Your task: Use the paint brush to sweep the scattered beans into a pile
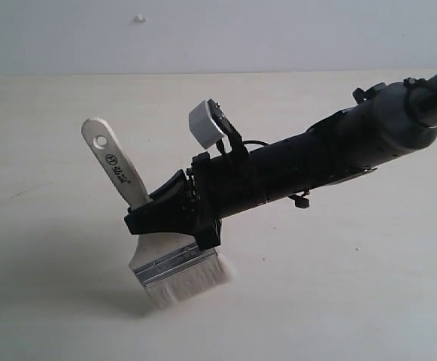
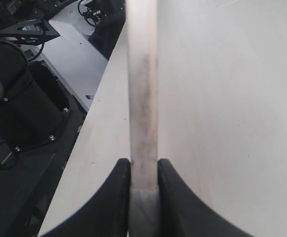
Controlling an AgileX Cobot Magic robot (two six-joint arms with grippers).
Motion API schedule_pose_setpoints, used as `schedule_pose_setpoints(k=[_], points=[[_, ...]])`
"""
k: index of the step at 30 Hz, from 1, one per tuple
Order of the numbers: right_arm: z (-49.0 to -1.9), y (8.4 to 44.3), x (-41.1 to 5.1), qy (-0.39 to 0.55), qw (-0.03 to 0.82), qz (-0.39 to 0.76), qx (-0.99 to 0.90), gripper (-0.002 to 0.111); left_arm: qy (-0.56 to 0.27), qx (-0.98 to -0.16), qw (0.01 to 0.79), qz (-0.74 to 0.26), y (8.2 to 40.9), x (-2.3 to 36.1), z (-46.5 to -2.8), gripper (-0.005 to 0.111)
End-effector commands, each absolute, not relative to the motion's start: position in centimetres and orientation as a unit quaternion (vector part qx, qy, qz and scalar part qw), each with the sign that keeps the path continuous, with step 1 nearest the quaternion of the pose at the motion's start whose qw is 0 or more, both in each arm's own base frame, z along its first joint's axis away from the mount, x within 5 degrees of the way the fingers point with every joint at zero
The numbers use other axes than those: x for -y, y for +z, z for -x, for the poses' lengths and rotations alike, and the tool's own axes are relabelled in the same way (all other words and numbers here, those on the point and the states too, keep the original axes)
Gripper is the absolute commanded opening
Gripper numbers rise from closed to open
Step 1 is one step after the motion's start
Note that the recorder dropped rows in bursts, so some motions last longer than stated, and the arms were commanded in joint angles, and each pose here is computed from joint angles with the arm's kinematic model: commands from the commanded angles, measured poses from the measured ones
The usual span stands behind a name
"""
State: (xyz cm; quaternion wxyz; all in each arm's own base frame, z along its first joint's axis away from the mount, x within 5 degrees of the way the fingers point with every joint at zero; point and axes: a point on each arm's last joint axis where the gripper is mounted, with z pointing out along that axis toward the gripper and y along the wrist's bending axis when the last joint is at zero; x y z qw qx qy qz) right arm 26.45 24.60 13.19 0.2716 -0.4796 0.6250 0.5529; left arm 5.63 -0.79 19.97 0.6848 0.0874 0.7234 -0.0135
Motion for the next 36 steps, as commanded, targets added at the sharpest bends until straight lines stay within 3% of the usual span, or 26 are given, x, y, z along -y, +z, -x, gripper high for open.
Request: schedule_pose_setpoints(k=[1, 13, 36], points=[[-26.6, 12.4, -24.5, 0.564, 0.272, 0.467, -0.625, 0.0, -0.016, -0.721, 0.688, -0.085, 20.0, 0.8, -5.6, 0.0], [-28.4, 11.2, -25.3, 0.562, 0.278, 0.467, -0.623, 0.0, -0.016, -0.721, 0.688, -0.085, 20.0, 0.8, -5.6, 0.0], [-30.8, 9.6, -25.4, 0.462, 0.301, 0.469, -0.69, 0.0, -0.016, -0.721, 0.688, -0.085, 20.0, 0.8, -5.6, 0.0]])
